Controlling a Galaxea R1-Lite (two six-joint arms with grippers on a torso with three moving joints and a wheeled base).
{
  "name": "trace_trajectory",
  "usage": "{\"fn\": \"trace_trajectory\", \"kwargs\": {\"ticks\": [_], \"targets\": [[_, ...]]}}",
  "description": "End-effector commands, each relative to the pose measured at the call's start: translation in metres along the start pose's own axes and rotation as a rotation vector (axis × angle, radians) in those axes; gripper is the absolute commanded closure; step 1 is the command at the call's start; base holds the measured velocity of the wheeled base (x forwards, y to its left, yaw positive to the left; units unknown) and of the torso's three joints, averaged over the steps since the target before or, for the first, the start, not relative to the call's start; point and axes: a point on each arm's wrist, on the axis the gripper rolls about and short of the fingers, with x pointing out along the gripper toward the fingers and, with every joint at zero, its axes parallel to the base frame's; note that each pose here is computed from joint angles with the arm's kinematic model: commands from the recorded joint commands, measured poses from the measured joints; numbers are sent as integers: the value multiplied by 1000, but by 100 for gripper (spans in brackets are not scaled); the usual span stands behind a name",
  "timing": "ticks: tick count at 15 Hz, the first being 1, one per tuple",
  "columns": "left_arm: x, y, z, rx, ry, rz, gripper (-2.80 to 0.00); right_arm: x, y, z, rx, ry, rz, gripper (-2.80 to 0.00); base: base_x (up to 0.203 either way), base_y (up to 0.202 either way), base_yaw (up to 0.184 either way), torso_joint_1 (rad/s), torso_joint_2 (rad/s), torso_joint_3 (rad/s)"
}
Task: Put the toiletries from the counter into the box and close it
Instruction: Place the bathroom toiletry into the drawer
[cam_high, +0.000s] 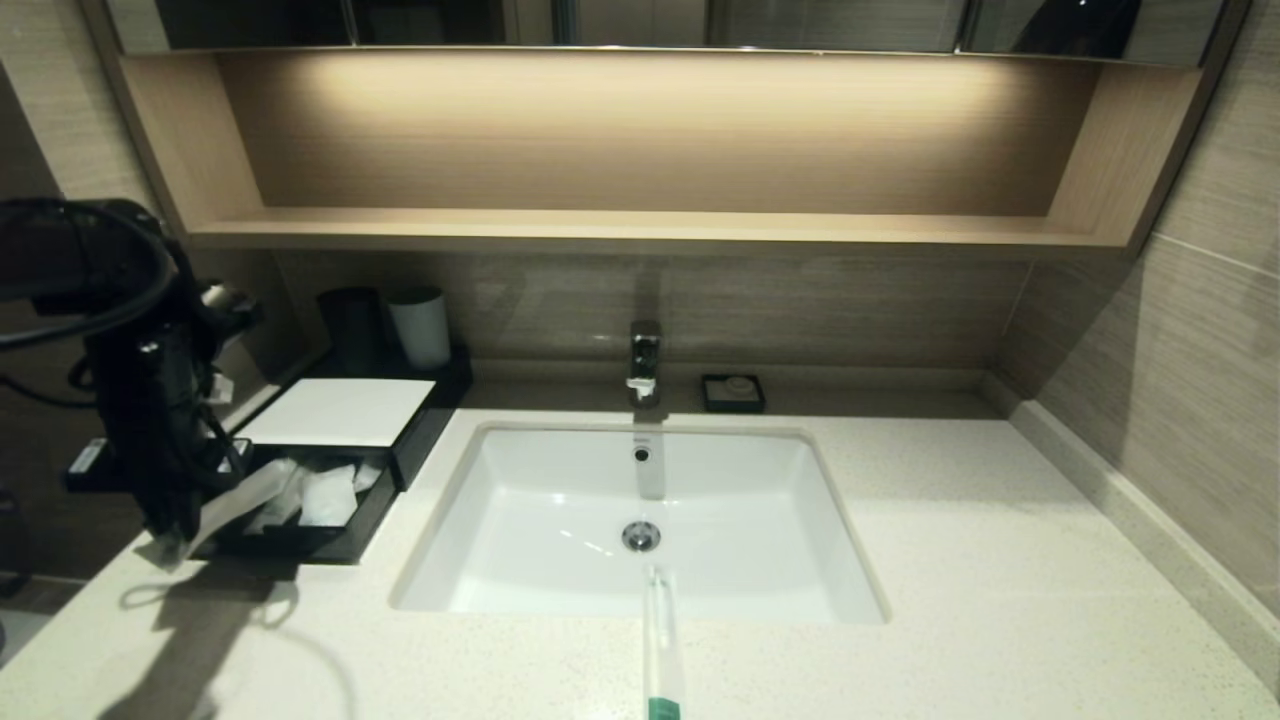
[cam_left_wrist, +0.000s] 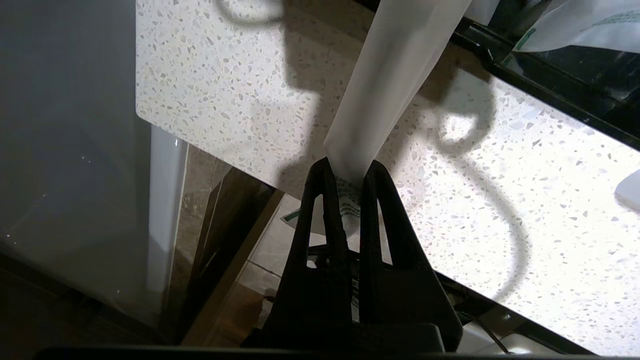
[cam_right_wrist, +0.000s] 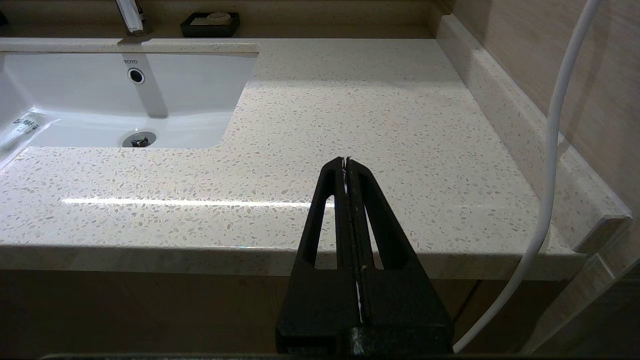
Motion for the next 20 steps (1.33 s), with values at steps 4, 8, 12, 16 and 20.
{"fn": "trace_trajectory", "kwargs": {"ticks": [4,8,12,16,20], "targets": [[12,-4,7,3,21,7,0,0,0,0,0,1,0,0,0,0,0,0,0,0],[19,-7,14,0,2,6,0,0,0,0,0,1,0,0,0,0,0,0,0,0],[23,-10,20,-4,-27,5,0,0,0,0,0,1,0,0,0,0,0,0,0,0],[25,-14,23,-2,-44,1,0,0,0,0,0,1,0,0,0,0,0,0,0,0],[23,-20,23,11,-61,-3,0,0,0,0,0,1,0,0,0,0,0,0,0,0]]}}
